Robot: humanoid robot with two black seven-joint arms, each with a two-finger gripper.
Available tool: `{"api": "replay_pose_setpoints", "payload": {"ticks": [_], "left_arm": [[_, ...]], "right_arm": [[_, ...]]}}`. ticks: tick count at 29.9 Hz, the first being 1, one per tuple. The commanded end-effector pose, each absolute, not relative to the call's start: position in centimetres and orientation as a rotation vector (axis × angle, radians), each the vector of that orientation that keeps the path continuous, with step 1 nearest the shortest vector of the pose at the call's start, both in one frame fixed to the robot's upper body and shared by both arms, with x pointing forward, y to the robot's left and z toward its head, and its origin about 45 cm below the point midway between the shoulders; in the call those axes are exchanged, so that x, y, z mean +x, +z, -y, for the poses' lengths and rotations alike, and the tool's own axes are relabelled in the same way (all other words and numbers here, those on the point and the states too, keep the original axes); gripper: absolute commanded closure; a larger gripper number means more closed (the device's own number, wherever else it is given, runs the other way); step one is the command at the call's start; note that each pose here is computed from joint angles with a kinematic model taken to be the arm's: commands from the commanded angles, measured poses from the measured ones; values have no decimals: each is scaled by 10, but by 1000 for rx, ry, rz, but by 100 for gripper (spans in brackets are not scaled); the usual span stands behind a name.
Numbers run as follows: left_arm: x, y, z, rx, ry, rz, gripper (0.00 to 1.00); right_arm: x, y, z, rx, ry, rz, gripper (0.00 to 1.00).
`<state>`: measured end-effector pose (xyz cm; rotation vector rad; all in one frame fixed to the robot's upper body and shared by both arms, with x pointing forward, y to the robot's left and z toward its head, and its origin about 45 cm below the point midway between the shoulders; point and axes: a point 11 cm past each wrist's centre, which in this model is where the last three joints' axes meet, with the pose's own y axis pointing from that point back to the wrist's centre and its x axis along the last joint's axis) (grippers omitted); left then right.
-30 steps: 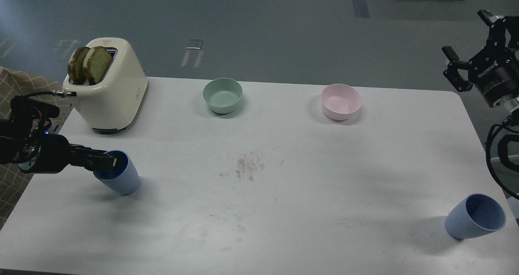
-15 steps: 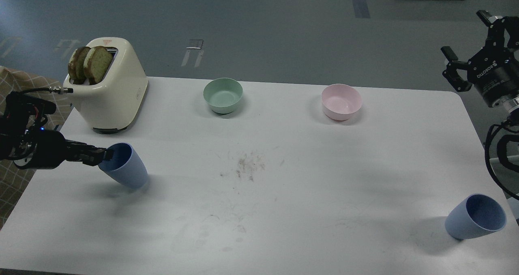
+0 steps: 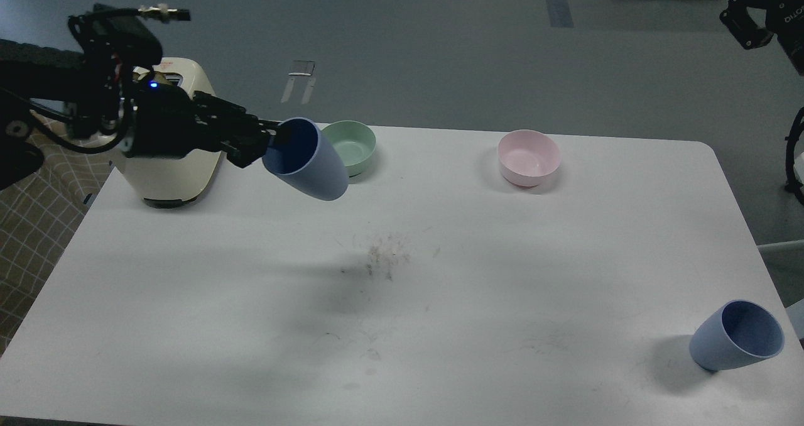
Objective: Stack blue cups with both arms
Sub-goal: 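Lift the blue cup with the left gripper and set it upright mid-table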
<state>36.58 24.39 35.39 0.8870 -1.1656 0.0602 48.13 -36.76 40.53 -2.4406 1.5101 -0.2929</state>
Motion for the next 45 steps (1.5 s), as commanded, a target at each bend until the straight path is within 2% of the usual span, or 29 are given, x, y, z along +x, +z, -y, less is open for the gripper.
{"api": "replay_pose_setpoints", "payload": {"ticks": [1, 8, 16, 23, 42, 43, 45], "left_arm": [[372, 342, -184, 818, 10, 1203, 100], [378, 294, -113, 836, -143, 1273, 100], [371, 255, -68, 851, -270, 1265, 100], [376, 227, -63, 915, -306, 1229, 100], [367, 206, -70, 929, -336, 1182, 100], [368, 206, -71, 930, -335, 1180, 98], [368, 207, -70, 926, -333, 1176, 79]], "right_arm": [[490, 430, 338, -2547, -401, -1435, 0], [493, 450, 324, -2573, -465, -1392, 0], [493, 448, 323, -2586, -466, -1390, 0], [493, 442, 318, -2610, -458, -1384, 0], [493, 429, 319, -2623, -427, -1394, 0], [493, 429, 320, -2623, -427, -1397, 0], [493, 429, 320, -2623, -427, -1397, 0]]}}
